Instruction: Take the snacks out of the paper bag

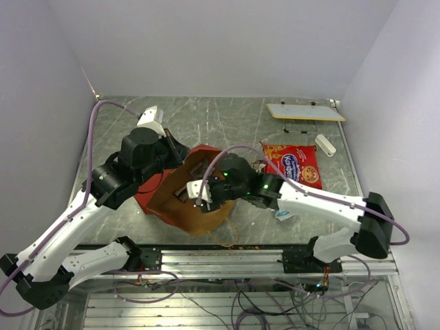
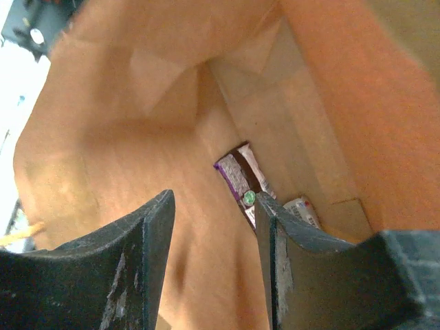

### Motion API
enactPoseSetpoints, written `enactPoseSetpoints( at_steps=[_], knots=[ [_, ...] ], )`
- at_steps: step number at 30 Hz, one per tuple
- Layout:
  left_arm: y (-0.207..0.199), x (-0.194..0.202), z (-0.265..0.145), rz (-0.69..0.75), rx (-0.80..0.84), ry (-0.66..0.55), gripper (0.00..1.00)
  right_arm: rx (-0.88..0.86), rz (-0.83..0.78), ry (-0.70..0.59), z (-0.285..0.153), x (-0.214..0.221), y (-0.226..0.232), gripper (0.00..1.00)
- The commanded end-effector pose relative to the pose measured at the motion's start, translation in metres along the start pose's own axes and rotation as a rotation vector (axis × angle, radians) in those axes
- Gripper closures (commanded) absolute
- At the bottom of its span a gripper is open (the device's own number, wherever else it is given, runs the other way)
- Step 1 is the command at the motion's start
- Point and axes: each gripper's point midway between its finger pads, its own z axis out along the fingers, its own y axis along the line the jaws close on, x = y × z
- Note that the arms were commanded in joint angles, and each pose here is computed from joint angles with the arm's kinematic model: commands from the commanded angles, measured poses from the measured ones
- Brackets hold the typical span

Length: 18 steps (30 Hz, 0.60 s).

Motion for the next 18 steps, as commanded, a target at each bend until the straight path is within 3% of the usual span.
enactPoseSetpoints(
  at_steps=[1, 18],
  knots=[
    [-0.01, -0.011, -0.001, 0.007, 0.037, -0.036, 0.93, -0.056, -0.199, 0.135, 0.015, 0.027, -0.003, 0.5],
    [-0.036, -0.017, 0.002, 0.142, 0.152, -0.015, 0.93, -0.071, -0.296, 0.212, 0.052, 0.07, -0.01, 0.49]
  ],
)
